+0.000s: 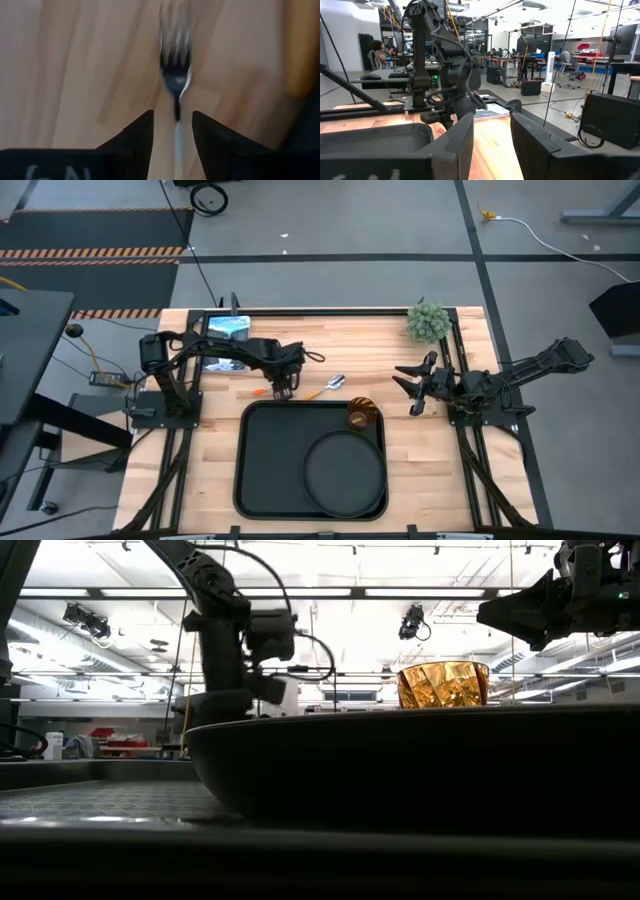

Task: Pick and place plate/cup/fork/spoon on tray
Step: Put the orange fork on the black tray, on the left side of the black plate, then put the yellow spoon on the black tray, on the left side of the orange fork

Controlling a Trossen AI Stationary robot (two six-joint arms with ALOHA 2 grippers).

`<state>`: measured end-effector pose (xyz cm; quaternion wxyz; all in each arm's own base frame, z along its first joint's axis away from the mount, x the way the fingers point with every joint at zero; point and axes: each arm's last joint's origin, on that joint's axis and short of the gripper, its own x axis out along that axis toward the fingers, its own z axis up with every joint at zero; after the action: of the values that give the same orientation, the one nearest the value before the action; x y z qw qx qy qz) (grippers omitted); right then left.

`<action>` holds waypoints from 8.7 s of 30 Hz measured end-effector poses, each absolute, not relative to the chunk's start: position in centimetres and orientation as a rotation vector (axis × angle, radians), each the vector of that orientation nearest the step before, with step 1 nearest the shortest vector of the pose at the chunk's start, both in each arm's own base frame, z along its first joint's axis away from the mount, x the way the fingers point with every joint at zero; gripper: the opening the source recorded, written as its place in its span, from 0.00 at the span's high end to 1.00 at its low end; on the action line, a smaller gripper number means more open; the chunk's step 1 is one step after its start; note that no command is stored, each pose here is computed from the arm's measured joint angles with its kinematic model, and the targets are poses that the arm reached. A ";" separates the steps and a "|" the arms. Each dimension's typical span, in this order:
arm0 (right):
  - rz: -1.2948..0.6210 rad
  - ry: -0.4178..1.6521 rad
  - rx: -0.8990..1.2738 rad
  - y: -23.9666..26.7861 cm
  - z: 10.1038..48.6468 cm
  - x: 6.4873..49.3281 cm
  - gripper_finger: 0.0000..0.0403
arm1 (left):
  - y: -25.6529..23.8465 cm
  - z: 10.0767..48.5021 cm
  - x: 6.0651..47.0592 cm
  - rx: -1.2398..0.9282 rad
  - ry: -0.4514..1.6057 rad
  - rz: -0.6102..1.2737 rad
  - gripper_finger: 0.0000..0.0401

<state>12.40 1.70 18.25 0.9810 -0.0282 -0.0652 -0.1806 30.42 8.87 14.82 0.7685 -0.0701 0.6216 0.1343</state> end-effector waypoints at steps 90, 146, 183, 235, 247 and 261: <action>-0.364 -0.139 -0.053 1.7 18.3 12.4 0.66 | -21.0 15.8 32.3 -1.248 0.918 1.113 0.97; -0.364 -0.149 -0.048 1.7 18.4 12.4 0.66 | -6.3 19.7 40.3 -0.825 0.874 0.905 0.75; -0.364 -0.150 -0.048 1.7 18.4 12.4 0.66 | 5.5 17.7 42.2 -0.368 1.142 0.440 0.57; -0.364 -0.151 -0.047 1.7 18.4 12.4 0.66 | 6.2 13.8 42.8 -0.361 1.243 0.434 0.90; -0.364 -0.154 -0.046 1.7 18.5 12.4 0.66 | 7.8 19.7 42.7 -0.379 1.238 0.533 0.90; -0.365 -0.160 -0.043 1.7 18.5 12.4 0.66 | 4.0 30.6 42.6 -0.468 1.166 0.607 0.91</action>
<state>12.36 1.69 18.53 0.9800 -0.0215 -0.0792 -0.1811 42.65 4.04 30.58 0.7665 -0.2155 0.5367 0.2793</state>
